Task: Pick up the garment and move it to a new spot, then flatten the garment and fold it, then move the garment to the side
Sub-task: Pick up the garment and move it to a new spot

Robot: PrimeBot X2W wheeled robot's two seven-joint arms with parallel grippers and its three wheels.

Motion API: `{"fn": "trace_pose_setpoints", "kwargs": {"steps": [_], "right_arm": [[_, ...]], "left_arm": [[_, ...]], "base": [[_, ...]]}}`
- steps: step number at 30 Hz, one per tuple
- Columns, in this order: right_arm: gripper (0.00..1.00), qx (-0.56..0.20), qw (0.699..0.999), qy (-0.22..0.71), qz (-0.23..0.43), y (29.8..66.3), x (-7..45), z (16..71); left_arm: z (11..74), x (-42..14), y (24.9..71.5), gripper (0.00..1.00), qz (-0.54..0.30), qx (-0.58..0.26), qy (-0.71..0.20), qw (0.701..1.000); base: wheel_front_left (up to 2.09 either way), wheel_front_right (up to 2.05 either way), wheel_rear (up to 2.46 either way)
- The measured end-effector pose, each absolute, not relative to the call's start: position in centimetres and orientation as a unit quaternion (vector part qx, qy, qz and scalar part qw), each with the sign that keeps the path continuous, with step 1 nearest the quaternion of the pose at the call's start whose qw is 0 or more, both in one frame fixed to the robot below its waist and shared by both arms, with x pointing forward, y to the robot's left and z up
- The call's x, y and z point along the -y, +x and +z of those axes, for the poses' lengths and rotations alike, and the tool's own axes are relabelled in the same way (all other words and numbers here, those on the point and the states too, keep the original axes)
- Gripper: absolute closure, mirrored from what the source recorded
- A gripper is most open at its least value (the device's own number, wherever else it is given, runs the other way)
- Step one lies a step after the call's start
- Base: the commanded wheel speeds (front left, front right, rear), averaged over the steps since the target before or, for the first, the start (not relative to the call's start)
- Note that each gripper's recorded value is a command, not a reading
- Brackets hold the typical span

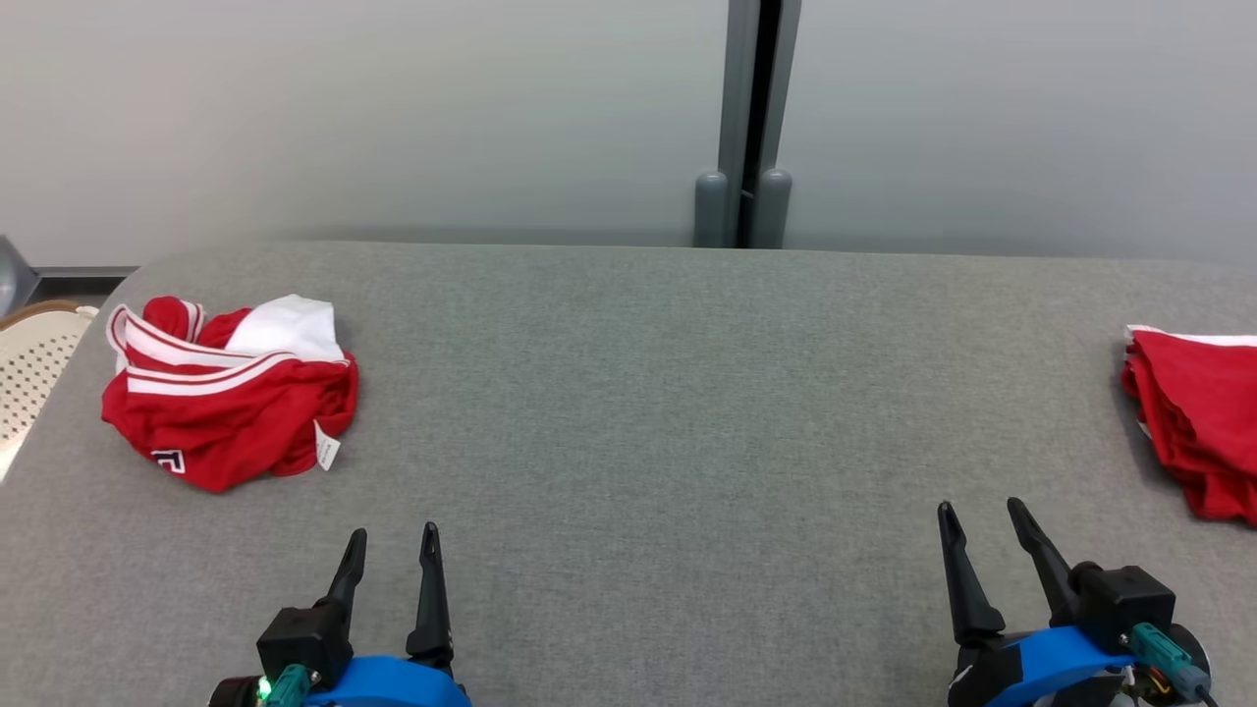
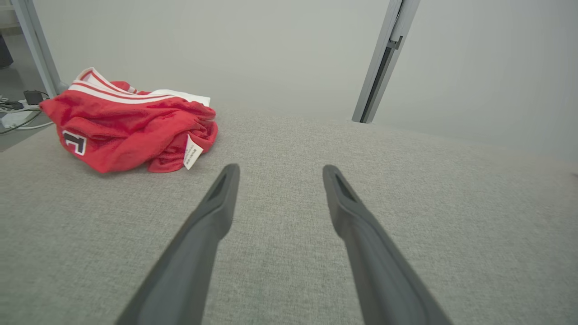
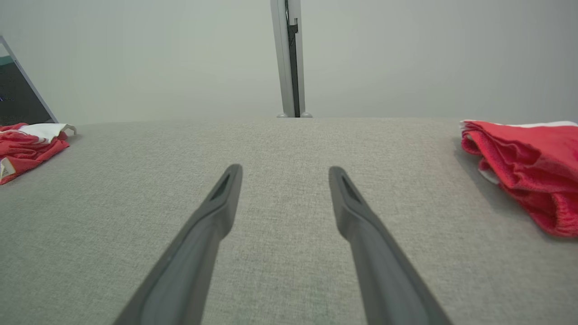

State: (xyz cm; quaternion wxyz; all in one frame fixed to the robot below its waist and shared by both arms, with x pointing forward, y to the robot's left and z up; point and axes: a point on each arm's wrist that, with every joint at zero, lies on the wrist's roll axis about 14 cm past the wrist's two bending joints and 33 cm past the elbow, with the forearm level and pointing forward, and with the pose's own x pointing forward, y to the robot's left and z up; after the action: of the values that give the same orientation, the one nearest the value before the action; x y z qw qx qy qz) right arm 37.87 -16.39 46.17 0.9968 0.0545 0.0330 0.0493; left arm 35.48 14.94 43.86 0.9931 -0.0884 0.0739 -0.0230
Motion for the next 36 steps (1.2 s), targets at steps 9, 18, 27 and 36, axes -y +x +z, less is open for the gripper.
{"fn": "trace_pose_setpoints", "kwargs": {"steps": [9, 18, 27, 36], "right_arm": [[0.0, -0.03, 0.993, 0.042, 0.103, 39.4, 12.8, 46.5], [0.0, -0.035, 0.976, 0.036, 0.21, 40.9, 4.9, 46.6], [0.0, -0.055, 0.957, 0.035, 0.283, 40.3, -0.4, 45.5], [0.0, -0.057, 0.955, 0.033, 0.29, 40.2, -0.8, 45.3]], "left_arm": [[44.7, -18.3, 33.7, 0.0, 0.03, -0.056, -0.089, 0.994], [45.1, -24.2, 29.2, 0.0, 0.135, -0.039, -0.094, 0.986], [44.4, -27.0, 25.4, 0.0, 0.195, -0.045, -0.095, 0.975], [44.2, -26.9, 25.4, 0.0, 0.195, -0.05, -0.094, 0.975]], "base": [[0.0, 0.0, 0.0], [0.0, 0.0, 0.0], [0.0, 0.0, 0.0], [0.0, 0.0, 0.0]]}}
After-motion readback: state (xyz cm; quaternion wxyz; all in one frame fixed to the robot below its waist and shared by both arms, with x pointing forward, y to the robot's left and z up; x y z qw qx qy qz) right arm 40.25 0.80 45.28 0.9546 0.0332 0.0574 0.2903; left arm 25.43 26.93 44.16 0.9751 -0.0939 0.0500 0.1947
